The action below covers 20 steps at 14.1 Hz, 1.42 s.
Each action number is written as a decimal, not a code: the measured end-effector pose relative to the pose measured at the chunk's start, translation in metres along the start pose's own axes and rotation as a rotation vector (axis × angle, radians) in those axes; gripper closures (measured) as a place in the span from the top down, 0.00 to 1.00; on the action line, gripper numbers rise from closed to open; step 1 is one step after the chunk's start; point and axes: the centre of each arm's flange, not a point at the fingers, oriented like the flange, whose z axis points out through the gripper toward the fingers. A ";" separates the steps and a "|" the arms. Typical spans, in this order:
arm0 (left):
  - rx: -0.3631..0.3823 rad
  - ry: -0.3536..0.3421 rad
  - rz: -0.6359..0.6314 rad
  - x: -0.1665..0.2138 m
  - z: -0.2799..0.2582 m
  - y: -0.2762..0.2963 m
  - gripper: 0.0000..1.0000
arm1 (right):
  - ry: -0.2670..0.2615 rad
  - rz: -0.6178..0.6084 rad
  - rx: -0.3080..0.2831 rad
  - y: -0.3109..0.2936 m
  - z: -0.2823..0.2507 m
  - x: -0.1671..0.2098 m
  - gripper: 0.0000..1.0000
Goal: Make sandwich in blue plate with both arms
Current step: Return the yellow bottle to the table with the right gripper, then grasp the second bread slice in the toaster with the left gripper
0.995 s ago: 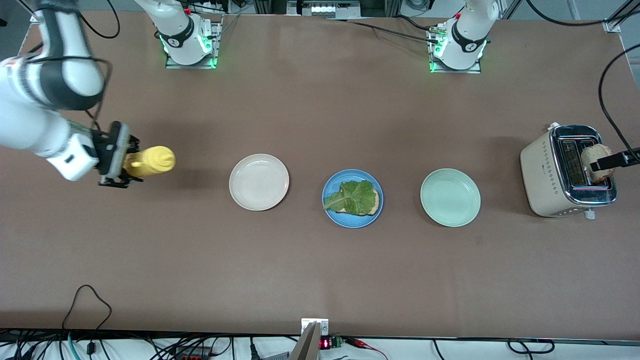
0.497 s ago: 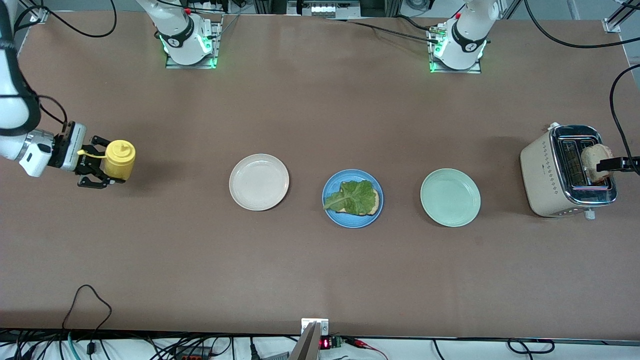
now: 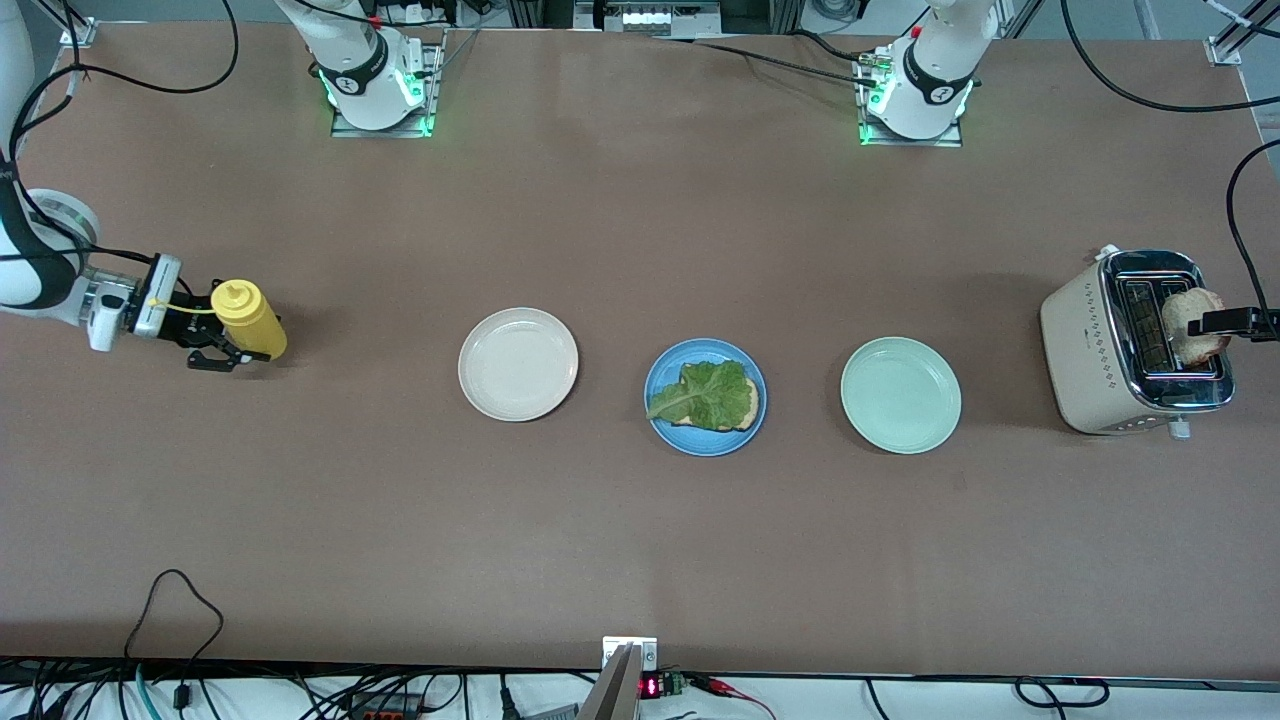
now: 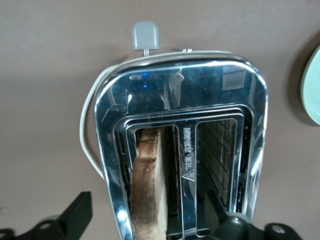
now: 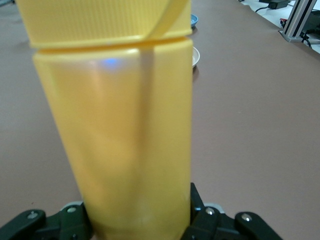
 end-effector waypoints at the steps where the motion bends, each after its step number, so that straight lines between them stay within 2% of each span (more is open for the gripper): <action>1: -0.004 -0.006 0.001 0.001 0.003 0.000 0.83 | 0.023 0.017 0.001 -0.003 0.007 -0.009 0.67; 2: -0.006 -0.009 0.002 0.001 0.005 0.001 0.70 | 0.046 0.030 0.001 -0.005 0.015 -0.016 0.67; 4: -0.009 -0.015 0.003 0.001 0.005 0.002 0.51 | 0.081 0.053 -0.003 -0.009 0.023 -0.031 0.67; 8: -0.022 -0.035 0.016 -0.003 0.005 0.001 0.14 | 0.101 0.071 -0.017 -0.012 0.023 -0.044 0.67; 11: -0.033 -0.048 0.033 -0.013 -0.028 0.004 0.14 | 0.109 0.079 -0.016 -0.014 0.026 -0.049 0.66; 14: -0.033 0.026 0.077 -0.021 -0.108 0.034 0.12 | 0.118 0.086 -0.020 -0.016 0.026 -0.051 0.66; 16: -0.059 0.043 0.148 -0.024 -0.153 0.079 0.10 | 0.120 0.089 -0.023 -0.017 0.025 -0.053 0.78; 18: -0.087 0.035 0.220 -0.022 -0.174 0.134 0.09 | 0.121 0.092 -0.027 -0.017 0.023 -0.054 0.99; 20: -0.147 0.008 0.269 -0.011 -0.171 0.195 0.09 | 0.121 0.095 -0.032 -0.018 0.021 -0.056 1.00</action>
